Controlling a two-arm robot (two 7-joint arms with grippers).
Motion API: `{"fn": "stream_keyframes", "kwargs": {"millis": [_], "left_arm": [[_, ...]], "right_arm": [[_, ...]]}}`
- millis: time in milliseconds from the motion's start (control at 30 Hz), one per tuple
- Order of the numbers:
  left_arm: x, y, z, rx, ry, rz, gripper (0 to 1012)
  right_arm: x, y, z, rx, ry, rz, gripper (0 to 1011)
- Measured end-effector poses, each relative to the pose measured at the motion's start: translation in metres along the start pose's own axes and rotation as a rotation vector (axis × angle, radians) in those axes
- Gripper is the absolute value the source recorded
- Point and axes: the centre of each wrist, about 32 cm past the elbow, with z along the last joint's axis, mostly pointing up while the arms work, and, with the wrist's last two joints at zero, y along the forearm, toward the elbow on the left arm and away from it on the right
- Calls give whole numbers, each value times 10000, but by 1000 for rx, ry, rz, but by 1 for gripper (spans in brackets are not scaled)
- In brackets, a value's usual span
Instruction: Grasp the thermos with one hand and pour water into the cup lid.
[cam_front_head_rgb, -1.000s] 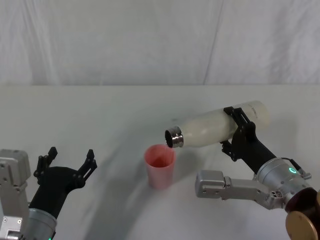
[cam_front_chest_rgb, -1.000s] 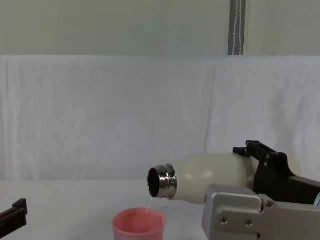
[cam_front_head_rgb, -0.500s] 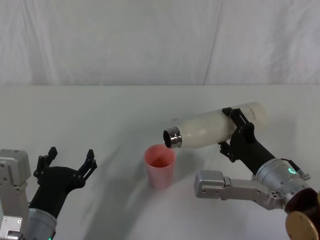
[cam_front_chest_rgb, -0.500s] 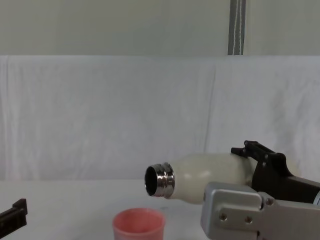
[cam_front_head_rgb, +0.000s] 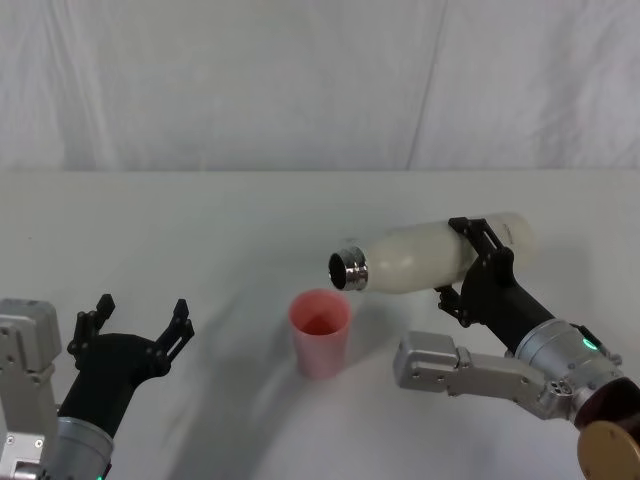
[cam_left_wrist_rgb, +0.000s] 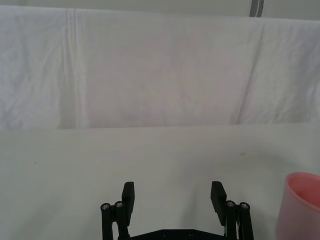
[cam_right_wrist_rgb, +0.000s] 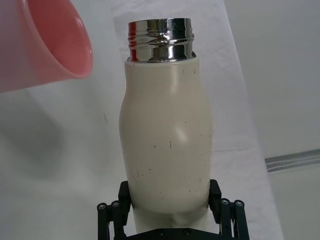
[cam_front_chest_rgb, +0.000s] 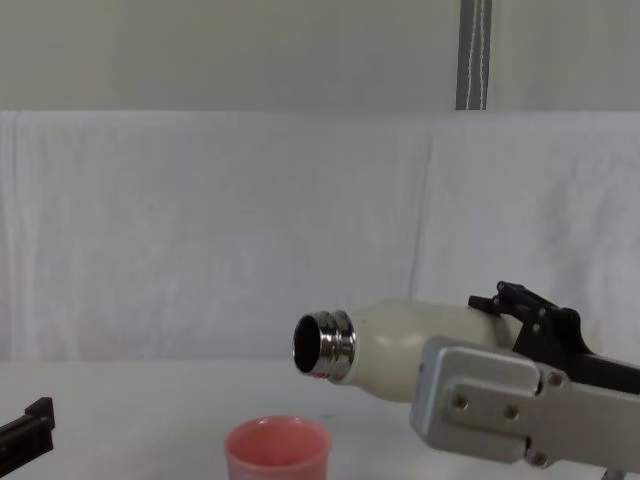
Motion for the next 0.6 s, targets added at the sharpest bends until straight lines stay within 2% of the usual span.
{"fn": "stream_keyframes", "kwargs": {"millis": [200,267,367,433,500,600], "left_arm": [[0,0,0,0,0,0,1001],[0,0,0,0,0,0,1001],[0,0,0,0,0,0,1001],[0,0,0,0,0,0,1001],[0,0,0,0,0,0,1001],[0,0,0,0,0,0,1001]], "right_arm": [[11,-26,-18,-1,61,0,951],[20,-48,-27,-1,112,-2,951],[30,-69,-35,0,154,-5,951],[49,-91,-45,1,214,-11,951],[55,-96,-50,2,230,-13,951],[72,-119,-71,2,311,-19,951]]}}
